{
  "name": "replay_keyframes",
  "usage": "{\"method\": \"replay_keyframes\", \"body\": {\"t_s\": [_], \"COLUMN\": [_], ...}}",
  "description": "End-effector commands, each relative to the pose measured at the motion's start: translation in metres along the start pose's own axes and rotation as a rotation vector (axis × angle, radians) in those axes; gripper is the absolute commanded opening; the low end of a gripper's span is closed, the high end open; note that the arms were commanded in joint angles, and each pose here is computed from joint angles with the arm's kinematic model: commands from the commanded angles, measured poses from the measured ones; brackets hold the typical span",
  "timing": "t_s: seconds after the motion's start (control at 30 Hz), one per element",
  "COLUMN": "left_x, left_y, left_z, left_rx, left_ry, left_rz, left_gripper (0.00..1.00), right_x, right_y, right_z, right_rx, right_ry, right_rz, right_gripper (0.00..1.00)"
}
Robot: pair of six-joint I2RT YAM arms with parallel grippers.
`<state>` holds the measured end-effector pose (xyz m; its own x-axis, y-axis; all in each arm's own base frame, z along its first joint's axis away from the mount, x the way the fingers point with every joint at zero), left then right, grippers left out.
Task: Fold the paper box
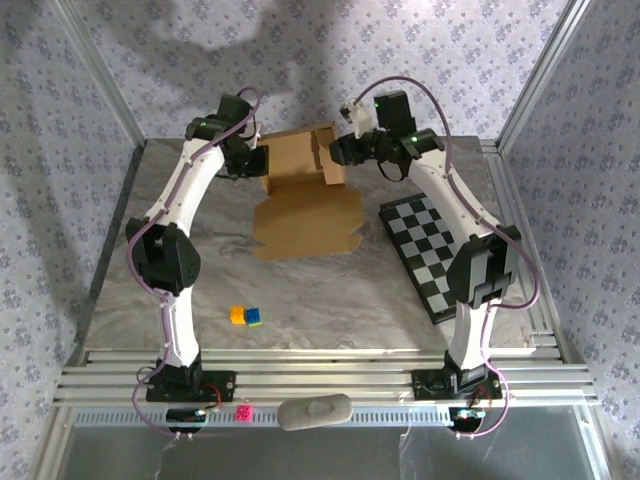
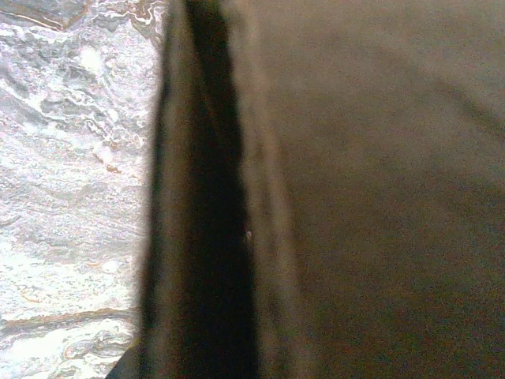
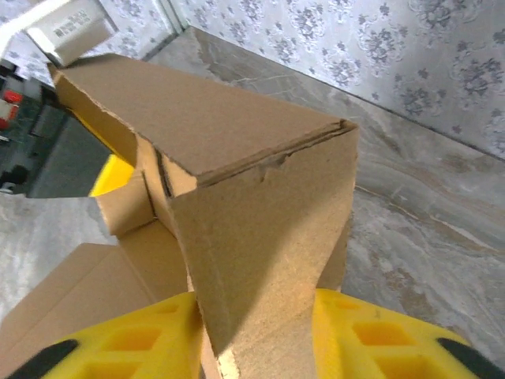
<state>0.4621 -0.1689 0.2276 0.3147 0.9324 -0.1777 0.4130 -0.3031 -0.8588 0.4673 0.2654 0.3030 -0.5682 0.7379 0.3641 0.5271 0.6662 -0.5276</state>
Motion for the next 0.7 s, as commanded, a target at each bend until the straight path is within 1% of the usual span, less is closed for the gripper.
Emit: {"method": "replay_keyframes", "body": {"t_s": [0.0, 0.13, 0.27, 0.37, 0.6, 0.67], "left_x": [-0.026, -0.026, -0.028, -0.027, -0.028, -0.03], "left_y": [-0.036, -0.037, -0.036, -0.035, -0.035, -0.036], "left_z": [-0.016, -0.017, -0.018, -0.018, -0.017, -0.017], "left_rx": [-0.101, -0.107, -0.105, -0.103, -0.096, -0.094], "left_ry": [0.046, 0.046, 0.047, 0.042, 0.025, 0.022], "left_rz": [0.083, 0.083, 0.082, 0.076, 0.064, 0.061], "left_gripper": [0.0, 0.0, 0.0, 0.0, 0.0, 0.0], "right_x": [0.003, 0.0, 0.0, -0.003, -0.021, -0.021], "right_y": [0.017, 0.023, 0.029, 0.031, 0.02, 0.016], "right_z": [0.017, 0.018, 0.02, 0.022, 0.026, 0.025], "right_rx": [0.069, 0.066, 0.068, 0.066, 0.046, 0.035], "right_ry": [-0.012, -0.033, -0.05, -0.073, -0.117, -0.139], "right_rz": [0.062, 0.168, 0.264, 0.37, 0.691, 0.755], "right_gripper": [0.31, 0.2, 0.11, 0.0, 0.0, 0.0]}}
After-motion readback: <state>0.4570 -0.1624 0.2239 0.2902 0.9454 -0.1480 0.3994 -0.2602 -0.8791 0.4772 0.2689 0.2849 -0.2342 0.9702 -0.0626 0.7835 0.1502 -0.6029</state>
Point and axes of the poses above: each hand's point on the last joint's axis, 136 mm out from that joint toward the fingers, its own y axis out along the fingers, its own x axis along the line the jaws close on, z = x × y, the point moved 1 cm from there along -y, back along the fingers, and after that the axes turned 12 degrees about y, right-handed, at the moved point
